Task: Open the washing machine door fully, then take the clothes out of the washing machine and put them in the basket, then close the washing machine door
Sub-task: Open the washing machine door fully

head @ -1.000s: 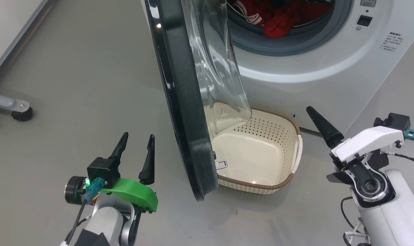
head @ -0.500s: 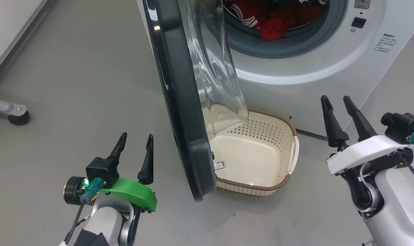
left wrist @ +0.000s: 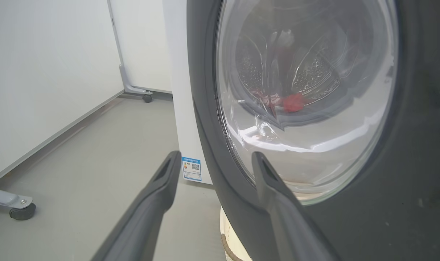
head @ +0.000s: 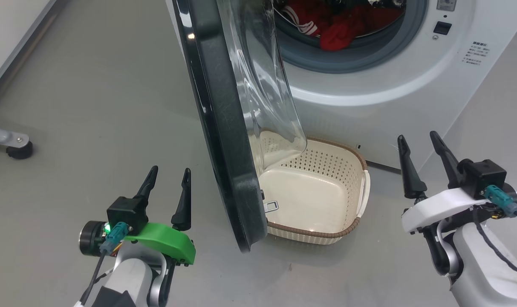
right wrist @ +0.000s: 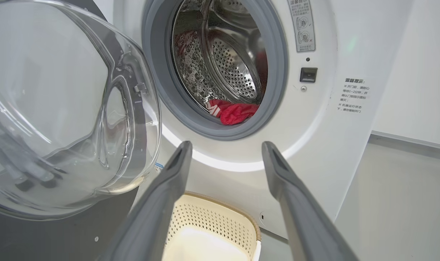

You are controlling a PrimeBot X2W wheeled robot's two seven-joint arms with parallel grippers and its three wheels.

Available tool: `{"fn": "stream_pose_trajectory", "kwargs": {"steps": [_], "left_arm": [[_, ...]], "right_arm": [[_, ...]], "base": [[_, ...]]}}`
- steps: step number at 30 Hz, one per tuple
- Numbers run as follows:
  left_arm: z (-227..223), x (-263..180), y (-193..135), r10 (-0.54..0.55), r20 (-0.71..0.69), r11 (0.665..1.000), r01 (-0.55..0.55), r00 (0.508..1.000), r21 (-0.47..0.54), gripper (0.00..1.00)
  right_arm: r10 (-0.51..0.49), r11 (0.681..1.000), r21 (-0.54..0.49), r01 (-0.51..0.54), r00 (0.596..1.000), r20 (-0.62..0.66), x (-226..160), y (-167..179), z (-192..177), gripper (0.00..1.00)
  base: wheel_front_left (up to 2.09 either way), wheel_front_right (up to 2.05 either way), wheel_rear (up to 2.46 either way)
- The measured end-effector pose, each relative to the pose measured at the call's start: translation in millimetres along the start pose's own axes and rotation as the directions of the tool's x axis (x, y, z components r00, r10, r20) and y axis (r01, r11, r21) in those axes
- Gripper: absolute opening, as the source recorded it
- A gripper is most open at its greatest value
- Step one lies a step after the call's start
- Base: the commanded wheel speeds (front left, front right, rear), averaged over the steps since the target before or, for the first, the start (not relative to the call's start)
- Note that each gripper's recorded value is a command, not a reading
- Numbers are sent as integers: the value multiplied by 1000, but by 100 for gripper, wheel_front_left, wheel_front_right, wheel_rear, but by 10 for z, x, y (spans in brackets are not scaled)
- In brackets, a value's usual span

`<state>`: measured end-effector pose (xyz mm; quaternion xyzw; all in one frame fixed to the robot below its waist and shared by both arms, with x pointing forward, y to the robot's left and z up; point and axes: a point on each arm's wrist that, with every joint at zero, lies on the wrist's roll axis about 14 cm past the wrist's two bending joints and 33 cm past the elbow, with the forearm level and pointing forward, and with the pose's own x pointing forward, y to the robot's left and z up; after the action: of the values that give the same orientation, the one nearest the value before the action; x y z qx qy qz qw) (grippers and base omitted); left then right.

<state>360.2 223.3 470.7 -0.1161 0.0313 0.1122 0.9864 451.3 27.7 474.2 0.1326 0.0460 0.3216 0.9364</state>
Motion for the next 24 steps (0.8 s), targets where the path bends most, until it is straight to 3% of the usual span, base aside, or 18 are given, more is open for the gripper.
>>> {"fn": "stream_pose_trajectory", "kwargs": {"steps": [7, 24], "left_arm": [[-8, -4, -5, -1, -2, 1000, 1, 1000, 0, 100], [-113, -53, 6, 6, -33, 1000, -6, 999, -5, 100]], "right_arm": [[-13, 999, -53, 12, 1000, -27, -18, 37, -98, 100], [-48, 997, -55, 49, 999, 5, 9, 42, -32, 100]], "base": [[0, 0, 0], [0, 0, 0]]}}
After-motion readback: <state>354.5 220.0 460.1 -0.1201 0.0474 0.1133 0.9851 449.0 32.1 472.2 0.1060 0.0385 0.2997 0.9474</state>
